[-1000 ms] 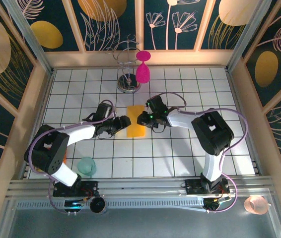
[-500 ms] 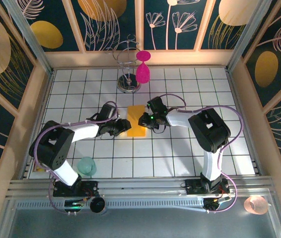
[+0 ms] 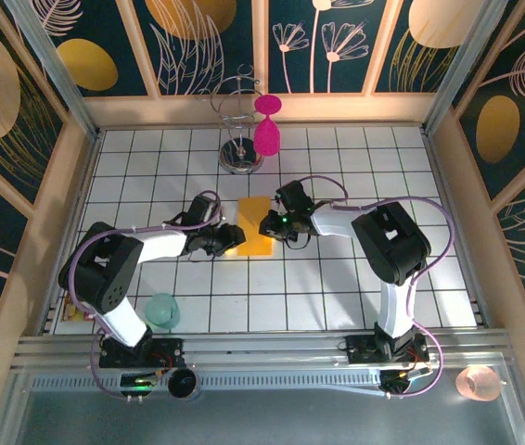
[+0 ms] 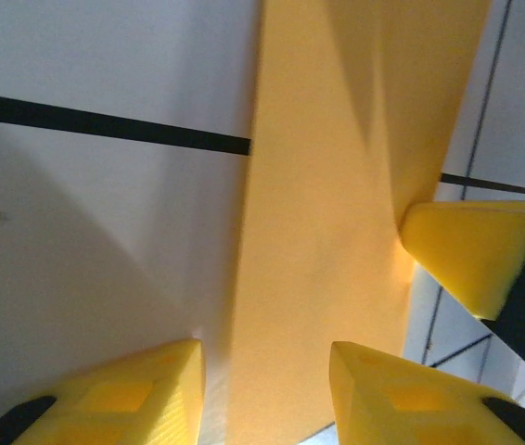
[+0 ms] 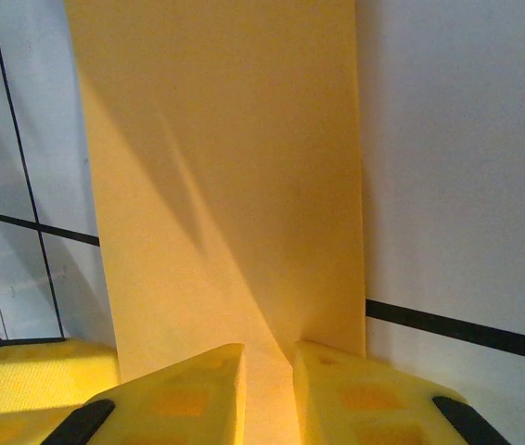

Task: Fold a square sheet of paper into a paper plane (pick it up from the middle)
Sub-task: Third fold the triangle at the center of the table.

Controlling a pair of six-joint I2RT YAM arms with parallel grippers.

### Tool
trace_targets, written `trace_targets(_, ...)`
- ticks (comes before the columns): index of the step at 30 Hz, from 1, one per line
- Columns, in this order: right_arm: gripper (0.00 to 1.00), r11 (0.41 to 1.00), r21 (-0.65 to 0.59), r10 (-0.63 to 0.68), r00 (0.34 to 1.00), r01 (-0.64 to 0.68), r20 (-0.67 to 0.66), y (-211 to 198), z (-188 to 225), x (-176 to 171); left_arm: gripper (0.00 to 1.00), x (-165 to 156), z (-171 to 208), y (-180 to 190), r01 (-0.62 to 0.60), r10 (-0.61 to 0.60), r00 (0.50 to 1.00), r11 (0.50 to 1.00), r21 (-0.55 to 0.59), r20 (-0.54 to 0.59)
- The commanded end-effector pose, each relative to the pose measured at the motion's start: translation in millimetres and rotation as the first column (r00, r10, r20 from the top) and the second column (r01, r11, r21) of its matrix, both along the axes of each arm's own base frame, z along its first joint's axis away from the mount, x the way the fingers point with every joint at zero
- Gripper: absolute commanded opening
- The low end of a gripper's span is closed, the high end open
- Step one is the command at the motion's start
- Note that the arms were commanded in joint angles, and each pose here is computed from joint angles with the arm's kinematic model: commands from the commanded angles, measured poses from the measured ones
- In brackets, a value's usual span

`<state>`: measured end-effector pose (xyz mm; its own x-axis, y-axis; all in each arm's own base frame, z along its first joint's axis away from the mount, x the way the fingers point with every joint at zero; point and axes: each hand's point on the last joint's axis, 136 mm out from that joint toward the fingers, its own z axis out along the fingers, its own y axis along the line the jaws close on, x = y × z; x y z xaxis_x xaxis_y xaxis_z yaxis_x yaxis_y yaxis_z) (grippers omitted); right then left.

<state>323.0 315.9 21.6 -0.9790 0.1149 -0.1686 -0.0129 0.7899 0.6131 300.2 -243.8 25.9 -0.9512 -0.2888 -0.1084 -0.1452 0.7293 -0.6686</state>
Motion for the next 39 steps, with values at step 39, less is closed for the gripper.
trace_targets(39, 0.27, 1.000, 0.011, 0.019, 0.991, -0.021, 0.134, -4.7, 22.3, 9.6, 0.08, 43.5, 0.0, -0.1, 0.004, -0.006, 1.000, 0.997, -0.079, -0.017)
